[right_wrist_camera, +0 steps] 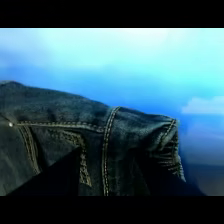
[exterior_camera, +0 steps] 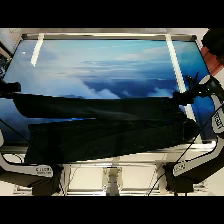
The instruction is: Fold the clothes and pants, and hang the long-sleeved shirts on hangers.
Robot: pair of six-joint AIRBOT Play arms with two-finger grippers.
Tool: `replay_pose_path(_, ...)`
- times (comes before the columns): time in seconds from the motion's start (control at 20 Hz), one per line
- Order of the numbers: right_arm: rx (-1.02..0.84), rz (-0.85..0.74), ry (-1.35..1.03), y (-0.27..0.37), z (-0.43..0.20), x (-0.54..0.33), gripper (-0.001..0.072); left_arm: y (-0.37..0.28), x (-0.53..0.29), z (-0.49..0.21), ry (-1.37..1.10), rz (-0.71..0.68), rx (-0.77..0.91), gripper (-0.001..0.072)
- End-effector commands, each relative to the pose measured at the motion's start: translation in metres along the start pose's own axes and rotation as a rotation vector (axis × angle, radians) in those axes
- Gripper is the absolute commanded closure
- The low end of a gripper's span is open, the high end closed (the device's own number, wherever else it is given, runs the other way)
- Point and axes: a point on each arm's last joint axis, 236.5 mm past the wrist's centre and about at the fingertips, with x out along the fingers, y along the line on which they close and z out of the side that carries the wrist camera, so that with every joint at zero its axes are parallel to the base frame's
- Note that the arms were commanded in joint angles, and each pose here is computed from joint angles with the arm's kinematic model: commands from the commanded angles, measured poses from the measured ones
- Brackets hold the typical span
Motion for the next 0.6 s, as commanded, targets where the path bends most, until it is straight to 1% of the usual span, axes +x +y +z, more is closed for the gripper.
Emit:
replay_pose_path(0.0, 0.039, -0.023, -0.046, 0.0, 0.013, 0.007, 0.0385, 0.0, 0.003, 0.0, 0.009, -0.001, 0.009, 0.0688)
replay_pose_path(0.05, 0.06, -0.036, -0.056, -0.003, 0.016, 0.006, 0.0388, 0.0, 0.005, 0.0, 0.012, -0.002, 0.009, 0.0688)
replay_pose_path(0.1, 0.069, -0.043, -0.066, -0.005, 0.018, 0.006, 0.0407, -0.001, 0.006, 0.0, 0.014, -0.002, 0.01, 0.0688)
replay_pose_path(0.15, 0.076, -0.043, -0.081, -0.005, 0.022, 0.006, 0.053, -0.001, 0.007, 0.0, 0.016, -0.003, 0.01, 0.0688)
replay_pose_path(0.2, 0.08, -0.037, -0.101, -0.004, 0.026, 0.005, 0.0685, -0.001, 0.008, 0.0, 0.02, -0.004, 0.011, 0.0689)
replay_pose_path(0.4, 0.129, -0.022, -0.212, -0.002, 0.052, 0.001, 0.0694, -0.004, 0.02, 0.0, 0.049, -0.018, 0.04, 0.0689)
replay_pose_path(0.55, 0.19, -0.038, -0.359, -0.008, 0.089, -0.019, 0.0695, -0.007, 0.039, -0.002, 0.096, -0.031, 0.043, 0.0688)
